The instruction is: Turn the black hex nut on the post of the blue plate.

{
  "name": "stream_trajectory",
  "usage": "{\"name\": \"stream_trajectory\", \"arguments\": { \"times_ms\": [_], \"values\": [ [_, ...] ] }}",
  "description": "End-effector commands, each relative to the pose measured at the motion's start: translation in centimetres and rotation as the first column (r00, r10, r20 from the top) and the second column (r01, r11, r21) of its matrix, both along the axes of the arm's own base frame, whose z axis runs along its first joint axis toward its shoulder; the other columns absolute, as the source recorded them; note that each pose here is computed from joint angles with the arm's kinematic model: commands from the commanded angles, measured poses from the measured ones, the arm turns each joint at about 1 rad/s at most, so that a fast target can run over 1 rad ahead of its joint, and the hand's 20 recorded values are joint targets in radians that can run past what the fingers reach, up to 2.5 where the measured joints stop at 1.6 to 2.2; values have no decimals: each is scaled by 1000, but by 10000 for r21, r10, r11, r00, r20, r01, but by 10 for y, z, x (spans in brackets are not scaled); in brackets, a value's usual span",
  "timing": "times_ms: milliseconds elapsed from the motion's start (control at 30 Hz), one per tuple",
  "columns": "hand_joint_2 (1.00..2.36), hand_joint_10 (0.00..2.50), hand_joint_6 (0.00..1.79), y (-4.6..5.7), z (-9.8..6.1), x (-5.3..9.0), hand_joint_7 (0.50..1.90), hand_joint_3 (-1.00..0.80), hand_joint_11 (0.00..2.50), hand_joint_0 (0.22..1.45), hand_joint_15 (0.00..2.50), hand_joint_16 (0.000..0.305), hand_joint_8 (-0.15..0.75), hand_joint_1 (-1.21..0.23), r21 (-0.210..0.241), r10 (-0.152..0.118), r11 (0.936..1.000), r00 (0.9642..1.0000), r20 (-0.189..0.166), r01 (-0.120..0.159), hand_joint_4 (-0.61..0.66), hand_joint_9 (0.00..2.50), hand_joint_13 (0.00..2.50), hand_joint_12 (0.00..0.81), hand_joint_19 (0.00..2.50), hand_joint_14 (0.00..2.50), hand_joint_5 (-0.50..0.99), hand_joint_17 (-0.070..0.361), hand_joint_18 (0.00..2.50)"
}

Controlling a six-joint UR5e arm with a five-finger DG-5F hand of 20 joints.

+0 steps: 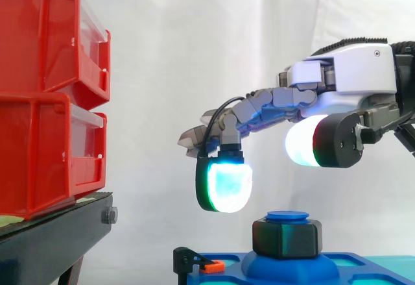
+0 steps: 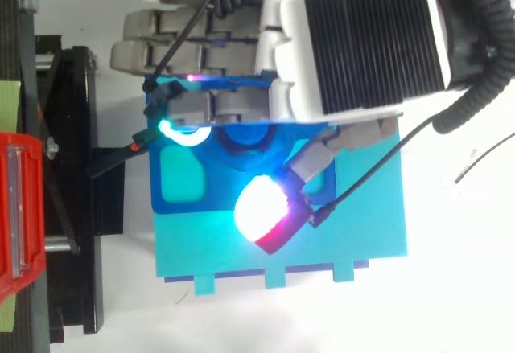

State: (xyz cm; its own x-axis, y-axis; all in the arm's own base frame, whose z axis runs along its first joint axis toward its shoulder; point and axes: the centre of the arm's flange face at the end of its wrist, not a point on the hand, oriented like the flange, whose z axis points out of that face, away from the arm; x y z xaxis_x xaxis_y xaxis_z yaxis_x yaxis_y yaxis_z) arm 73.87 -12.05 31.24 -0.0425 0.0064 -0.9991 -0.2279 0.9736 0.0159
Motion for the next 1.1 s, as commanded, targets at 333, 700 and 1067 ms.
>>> {"name": "stream_trajectory", "arguments": {
  "times_ms": [333,700,1067],
  "values": [
    [1000,0,503,30,-3,6,980,-500,0,460,46,53,220,-198,-31,-171,9998,9998,-109,171,203,185,265,357,16,1,-182,120,11],
    [1000,0,503,28,-14,2,845,-500,0,464,29,53,198,-190,-74,-170,9998,9998,-114,169,141,170,235,348,7,1,-170,119,0],
    [1000,0,501,20,-19,-2,1242,-500,0,464,34,52,203,-196,-195,-180,9997,9995,-271,174,90,150,235,349,0,1,-167,118,0]
  ]
}}
